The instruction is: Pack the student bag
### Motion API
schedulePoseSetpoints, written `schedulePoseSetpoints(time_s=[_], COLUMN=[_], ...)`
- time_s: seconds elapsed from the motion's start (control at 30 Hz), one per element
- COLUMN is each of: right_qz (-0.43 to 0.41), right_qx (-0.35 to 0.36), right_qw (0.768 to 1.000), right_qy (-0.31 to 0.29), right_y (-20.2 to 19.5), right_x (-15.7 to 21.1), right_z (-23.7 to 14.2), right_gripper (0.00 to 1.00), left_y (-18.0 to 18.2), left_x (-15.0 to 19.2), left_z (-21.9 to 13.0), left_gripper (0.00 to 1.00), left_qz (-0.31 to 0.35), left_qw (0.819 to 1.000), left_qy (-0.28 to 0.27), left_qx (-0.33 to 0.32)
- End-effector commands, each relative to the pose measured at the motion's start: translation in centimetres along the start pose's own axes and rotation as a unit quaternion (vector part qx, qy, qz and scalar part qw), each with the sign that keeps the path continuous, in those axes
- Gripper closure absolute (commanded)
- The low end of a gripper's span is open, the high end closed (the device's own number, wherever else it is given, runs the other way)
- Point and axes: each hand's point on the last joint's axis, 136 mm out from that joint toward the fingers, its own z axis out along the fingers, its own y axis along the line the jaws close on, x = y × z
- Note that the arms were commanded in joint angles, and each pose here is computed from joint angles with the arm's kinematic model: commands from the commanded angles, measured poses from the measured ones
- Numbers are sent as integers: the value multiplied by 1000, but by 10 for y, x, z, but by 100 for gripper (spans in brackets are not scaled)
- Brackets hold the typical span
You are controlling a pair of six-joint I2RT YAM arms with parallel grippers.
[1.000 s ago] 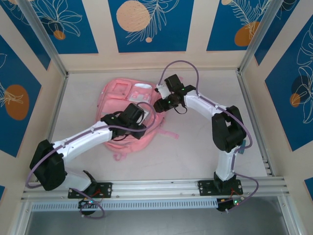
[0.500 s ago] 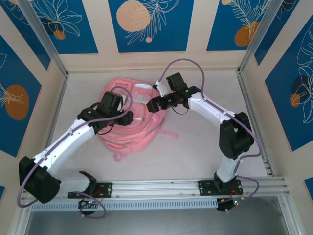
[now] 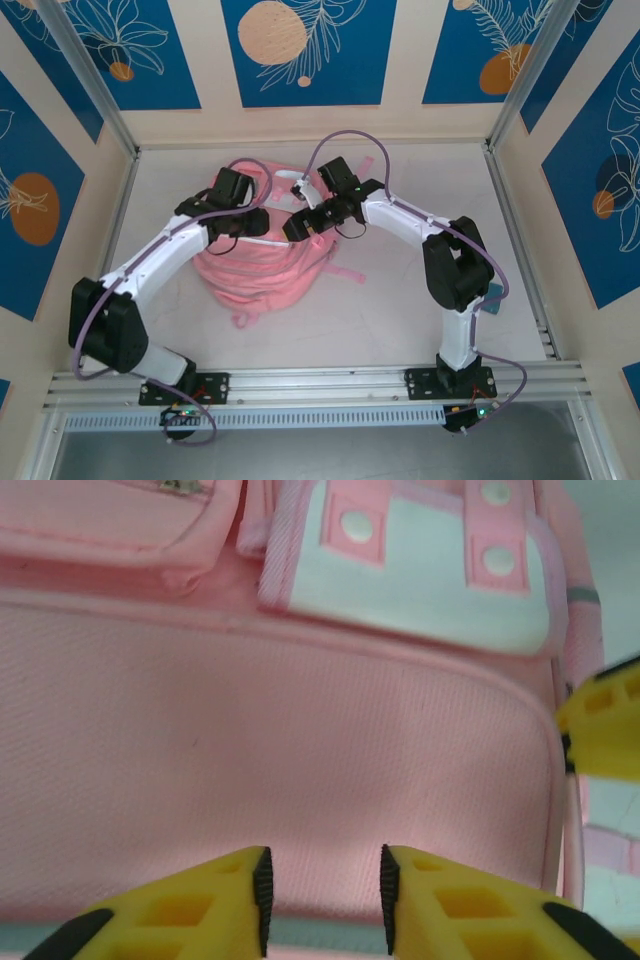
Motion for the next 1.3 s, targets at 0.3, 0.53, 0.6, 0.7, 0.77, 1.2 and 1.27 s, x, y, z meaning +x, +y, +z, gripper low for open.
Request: schedulePoseSetpoints(time_s=[0.3,0.53,0.6,0.7,0.77,1.2,1.27], right_qz=[-18,-45,-54,-74,-87,-170,-181], right_qx=[-125,-92,-53,-15,6,96,104], right_qw=[991,994,996,997,996,980,977], right_qy=[46,48,36,25,23,38,34], right_y=[53,53,42,36,34,18,19], right_x=[44,55,53,50,50,65,67], right_z=[-7,-10,-8,-3,1,24,25], right_gripper=[27,43,54,56,55,63,62], left_y=[17,15,13,13,13,14,16], left_x=[-39,-45,-46,-46,-45,-56,-60], left_z=[51,54,53,54,56,46,41], left_gripper=[80,80,80,80,80,79,79], left_qz=[-27,-25,-22,-20,-18,-29,-33], left_qw=[996,996,996,996,996,997,998], left_qy=[7,12,11,17,23,16,12], left_qx=[-83,-86,-83,-82,-82,-65,-60])
